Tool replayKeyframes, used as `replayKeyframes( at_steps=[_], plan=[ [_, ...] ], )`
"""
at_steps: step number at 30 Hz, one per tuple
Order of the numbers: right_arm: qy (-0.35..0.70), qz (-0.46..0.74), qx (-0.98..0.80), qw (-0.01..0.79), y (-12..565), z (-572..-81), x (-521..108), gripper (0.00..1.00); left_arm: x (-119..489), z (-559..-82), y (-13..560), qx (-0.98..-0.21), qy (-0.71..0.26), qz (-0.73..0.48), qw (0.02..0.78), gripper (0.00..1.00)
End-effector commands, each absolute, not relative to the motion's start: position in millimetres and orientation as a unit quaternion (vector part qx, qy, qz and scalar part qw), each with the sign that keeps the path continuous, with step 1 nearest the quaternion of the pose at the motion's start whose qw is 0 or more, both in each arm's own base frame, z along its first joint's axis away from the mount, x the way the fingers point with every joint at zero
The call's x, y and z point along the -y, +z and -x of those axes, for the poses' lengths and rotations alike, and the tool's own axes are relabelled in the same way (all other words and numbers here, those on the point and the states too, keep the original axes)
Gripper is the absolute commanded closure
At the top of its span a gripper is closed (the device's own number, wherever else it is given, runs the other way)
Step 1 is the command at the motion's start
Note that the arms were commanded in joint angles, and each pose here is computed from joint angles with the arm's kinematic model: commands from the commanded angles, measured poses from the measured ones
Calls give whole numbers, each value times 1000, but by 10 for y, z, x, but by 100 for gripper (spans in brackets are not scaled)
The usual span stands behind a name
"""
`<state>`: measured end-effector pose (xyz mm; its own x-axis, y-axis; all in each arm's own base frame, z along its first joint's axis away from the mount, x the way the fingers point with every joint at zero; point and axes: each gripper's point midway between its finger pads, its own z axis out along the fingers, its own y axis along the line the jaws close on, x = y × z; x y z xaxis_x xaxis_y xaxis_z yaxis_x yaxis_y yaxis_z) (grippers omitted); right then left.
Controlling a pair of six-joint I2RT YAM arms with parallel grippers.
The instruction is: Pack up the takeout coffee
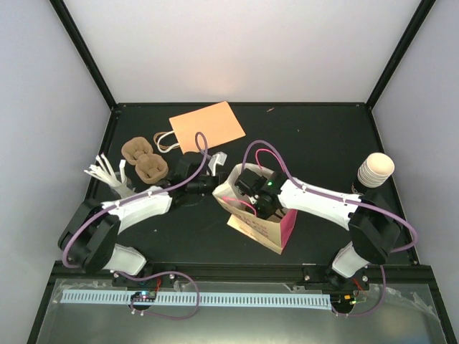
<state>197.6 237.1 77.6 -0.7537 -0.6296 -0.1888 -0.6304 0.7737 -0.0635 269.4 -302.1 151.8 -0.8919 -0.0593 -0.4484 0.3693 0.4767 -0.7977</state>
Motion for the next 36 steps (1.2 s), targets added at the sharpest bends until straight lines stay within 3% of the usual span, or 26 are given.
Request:
replayKeyframes(
  at_steps=[1, 14, 36],
  plan=[
    [17, 312, -943, 111, 772, -2035, -2466, 99, 3016, -2518, 1597, -834, -511, -77, 196, 96],
    [143, 237, -948, 158, 1119, -2068, -2854, 99, 2941, -2185, 2044, -801, -546, -14, 245, 93],
    [247, 201, -935, 157, 1319, -1985, -2871, 99, 3310, -1704, 2321, -776, -588, -49, 223, 94]
  ],
)
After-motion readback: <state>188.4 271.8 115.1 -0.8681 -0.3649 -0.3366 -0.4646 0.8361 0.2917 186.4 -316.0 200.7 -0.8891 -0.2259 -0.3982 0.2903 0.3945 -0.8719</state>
